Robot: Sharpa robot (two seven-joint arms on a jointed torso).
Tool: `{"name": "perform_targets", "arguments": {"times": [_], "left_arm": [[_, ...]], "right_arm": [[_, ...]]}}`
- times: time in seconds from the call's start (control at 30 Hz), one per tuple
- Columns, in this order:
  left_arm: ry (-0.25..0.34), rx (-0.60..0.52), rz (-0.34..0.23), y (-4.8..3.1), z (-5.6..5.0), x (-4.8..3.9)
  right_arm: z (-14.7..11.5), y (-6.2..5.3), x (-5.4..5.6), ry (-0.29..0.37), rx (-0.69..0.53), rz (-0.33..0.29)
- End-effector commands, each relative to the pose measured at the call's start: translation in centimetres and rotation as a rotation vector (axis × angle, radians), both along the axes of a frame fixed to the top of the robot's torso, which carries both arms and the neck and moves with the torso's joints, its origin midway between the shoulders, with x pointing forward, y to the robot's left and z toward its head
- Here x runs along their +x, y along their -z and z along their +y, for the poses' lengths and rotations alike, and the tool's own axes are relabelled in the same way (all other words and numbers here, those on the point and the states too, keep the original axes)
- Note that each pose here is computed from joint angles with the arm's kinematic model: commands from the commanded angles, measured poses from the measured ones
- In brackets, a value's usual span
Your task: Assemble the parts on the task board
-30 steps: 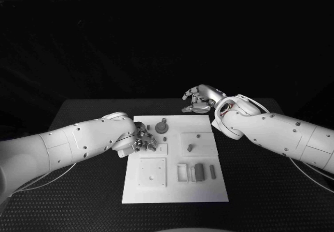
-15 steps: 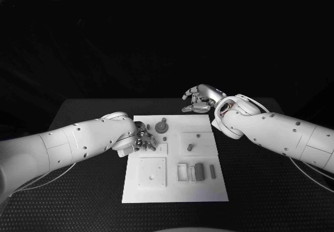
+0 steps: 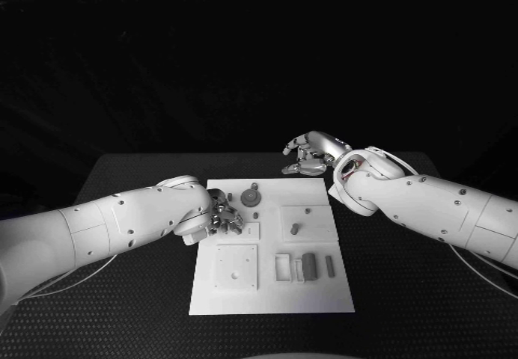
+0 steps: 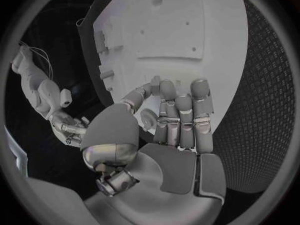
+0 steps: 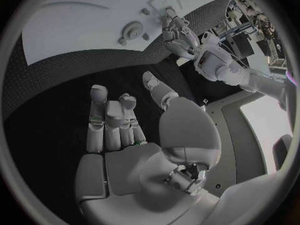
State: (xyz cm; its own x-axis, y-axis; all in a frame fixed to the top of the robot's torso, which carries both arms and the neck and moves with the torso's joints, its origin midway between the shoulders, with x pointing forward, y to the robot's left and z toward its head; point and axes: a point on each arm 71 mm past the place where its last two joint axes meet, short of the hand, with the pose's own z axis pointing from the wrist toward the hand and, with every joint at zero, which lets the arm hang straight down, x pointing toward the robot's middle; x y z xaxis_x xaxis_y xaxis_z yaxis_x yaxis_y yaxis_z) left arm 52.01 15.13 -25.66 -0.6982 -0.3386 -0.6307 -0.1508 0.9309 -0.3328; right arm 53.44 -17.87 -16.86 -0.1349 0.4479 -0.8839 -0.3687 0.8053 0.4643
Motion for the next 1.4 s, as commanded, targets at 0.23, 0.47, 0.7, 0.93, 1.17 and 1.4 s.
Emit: {"name": "perform_targets", "arguments": {"times": [0.23, 0.47, 0.7, 0.93, 1.17, 1.4], "left_arm": [[-0.023, -0.003, -0.027, 0.06, 0.5, -0.31], [-0.041, -0.010, -0.042, -0.09, 1.4, -0.77], [-0.040, -0.013, -0.042, -0.17, 1.6, -1.21], [-0.045, -0.024, -0.080, -0.41, 1.4, -1.22], [-0.039, -0.032, -0.117, -0.64, 0.8, -1.32], [0.000, 0.003, -0.159, -0.87, 0.4, -1.38]], "right_arm": [[-0.1, 0.1, 0.0, -0.006, -0.006, 0.005], [-0.3, 0.1, 0.0, -0.003, -0.005, 0.006], [-0.4, 0.1, 0.0, 0.001, -0.007, 0.008], [-0.4, 0.2, 0.0, 0.001, -0.007, 0.009], [-0.4, 0.2, 0.0, 0.001, -0.007, 0.010], [-0.4, 0.3, 0.0, 0.001, -0.007, 0.011]]}}
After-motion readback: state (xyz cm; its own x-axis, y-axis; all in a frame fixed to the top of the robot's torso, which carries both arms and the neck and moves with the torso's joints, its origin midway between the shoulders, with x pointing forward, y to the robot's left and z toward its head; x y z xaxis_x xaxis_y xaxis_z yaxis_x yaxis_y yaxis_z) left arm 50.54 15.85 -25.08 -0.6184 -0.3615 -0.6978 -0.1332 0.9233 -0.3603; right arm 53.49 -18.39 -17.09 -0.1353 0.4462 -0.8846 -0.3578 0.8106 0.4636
